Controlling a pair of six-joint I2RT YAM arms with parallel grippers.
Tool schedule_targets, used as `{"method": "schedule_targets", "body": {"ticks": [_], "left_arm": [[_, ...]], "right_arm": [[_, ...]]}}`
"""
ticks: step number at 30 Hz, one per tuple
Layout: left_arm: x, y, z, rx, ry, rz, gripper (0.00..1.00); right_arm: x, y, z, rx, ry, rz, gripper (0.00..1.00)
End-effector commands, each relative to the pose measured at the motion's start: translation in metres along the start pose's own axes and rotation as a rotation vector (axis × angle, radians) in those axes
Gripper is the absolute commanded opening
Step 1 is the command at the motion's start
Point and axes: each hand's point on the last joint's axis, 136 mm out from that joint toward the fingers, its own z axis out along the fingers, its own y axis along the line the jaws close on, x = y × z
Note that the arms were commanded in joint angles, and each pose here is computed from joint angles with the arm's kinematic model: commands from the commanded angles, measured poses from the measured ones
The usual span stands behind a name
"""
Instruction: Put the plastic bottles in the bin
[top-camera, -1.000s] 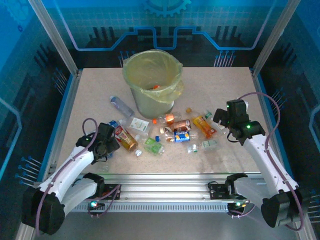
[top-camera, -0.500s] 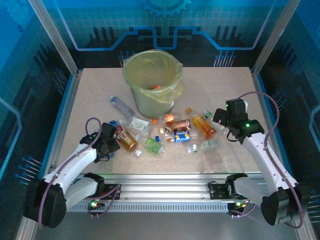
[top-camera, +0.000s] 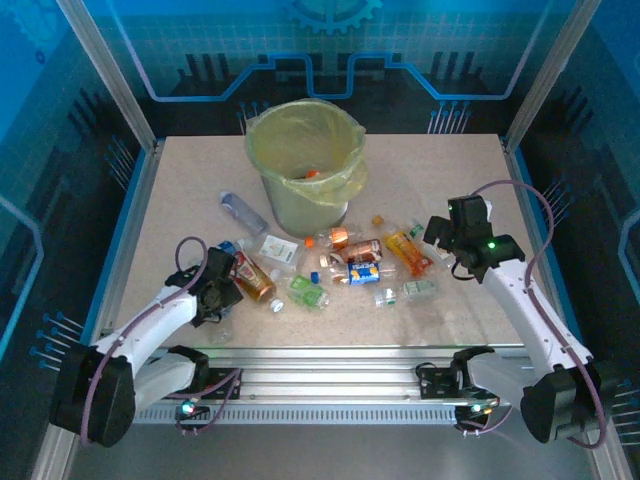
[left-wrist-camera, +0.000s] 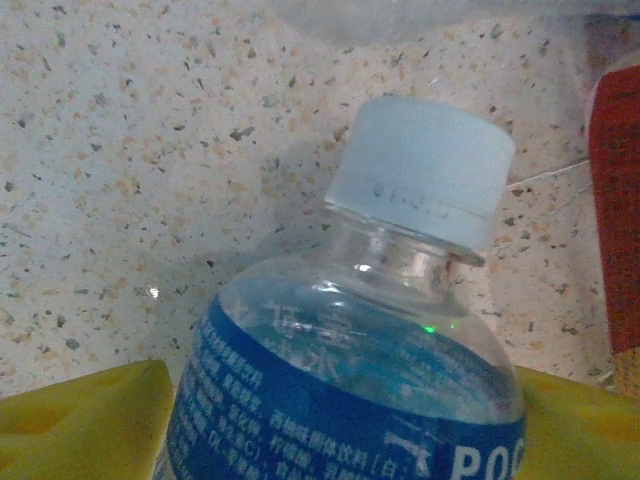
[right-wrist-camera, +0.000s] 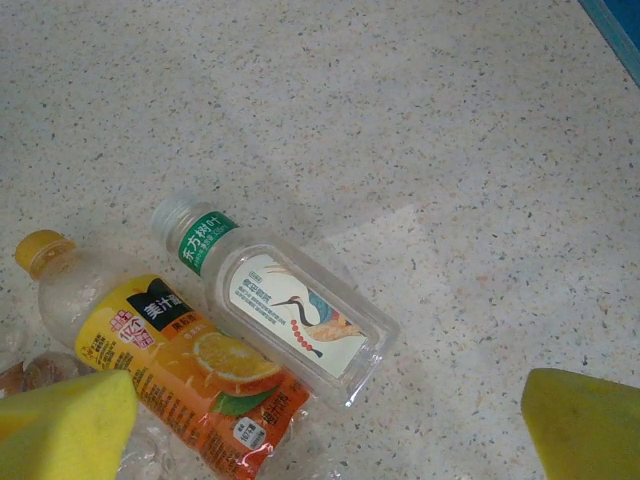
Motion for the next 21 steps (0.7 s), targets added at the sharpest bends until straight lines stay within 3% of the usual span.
{"method": "schedule_targets", "body": {"ticks": [1,11,21], "left_arm": [[0.007,-0.001,0.006,0.007,0.025,-0.021,0.81],[0.008,-0.006,0.003,0.041,0.033,-0.045,0.58],[-0.001,-0.015,-0.03,0.144,0.002,-0.086,0.49]], "right_arm": [[-0.004,0.004,-0.004,-0.004,-0.014,-0.013,1.0],[-0.004,0.003,-0.006,-0.001,-0.015,-0.015,1.0],[-0.006,0.003,-0.009,-0.008,-0.027,-0.015,1.0]]}}
